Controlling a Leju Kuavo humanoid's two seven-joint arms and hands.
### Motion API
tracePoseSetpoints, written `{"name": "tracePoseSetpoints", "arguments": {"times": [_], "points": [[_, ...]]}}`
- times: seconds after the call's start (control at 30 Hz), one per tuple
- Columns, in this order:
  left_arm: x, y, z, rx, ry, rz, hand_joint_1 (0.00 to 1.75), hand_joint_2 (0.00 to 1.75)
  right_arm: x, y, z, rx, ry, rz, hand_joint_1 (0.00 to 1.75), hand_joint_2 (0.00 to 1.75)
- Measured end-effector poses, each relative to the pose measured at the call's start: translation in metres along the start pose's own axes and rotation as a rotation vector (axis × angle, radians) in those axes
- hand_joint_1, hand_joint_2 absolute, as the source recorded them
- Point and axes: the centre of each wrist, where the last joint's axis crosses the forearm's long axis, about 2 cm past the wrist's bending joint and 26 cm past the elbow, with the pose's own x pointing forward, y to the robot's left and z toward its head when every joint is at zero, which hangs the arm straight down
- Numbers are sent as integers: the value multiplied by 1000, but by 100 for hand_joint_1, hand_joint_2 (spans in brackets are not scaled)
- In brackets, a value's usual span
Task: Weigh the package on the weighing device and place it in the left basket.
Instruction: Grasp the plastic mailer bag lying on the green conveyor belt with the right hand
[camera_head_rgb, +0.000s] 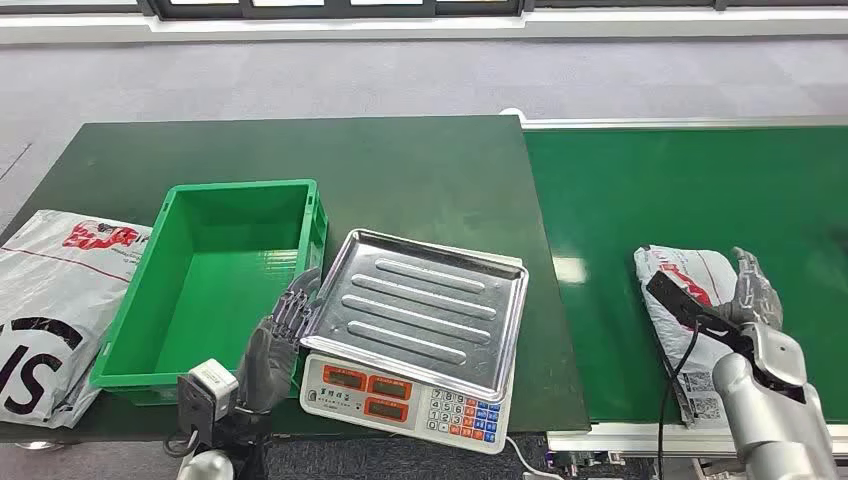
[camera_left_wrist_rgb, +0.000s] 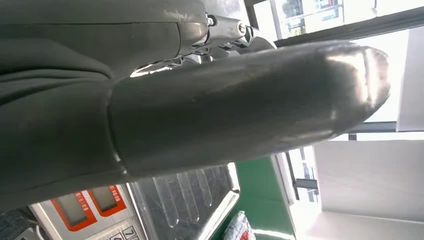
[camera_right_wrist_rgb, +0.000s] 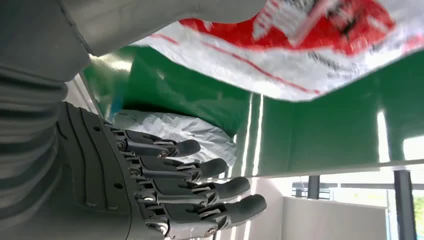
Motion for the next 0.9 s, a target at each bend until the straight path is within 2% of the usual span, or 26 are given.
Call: {"name": "tracePoseSetpoints", "arguments": {"times": [0.13,0.37,0.6,0.9], "points": [[-1,2,-6,-2,-6,3,0,0,-1,4,-2,44,32,-11,0,175],[-7,4,-16,-14,-6,18,0,0,-16,34,13,186,92,6,0,175],[-10,4,-16,-21,5,27,0,0,-20,42,18,244,117,19,0,175],[-14,5,-18,-44,27,54,0,0,-33,69,43,419,203,134,0,175]]}}
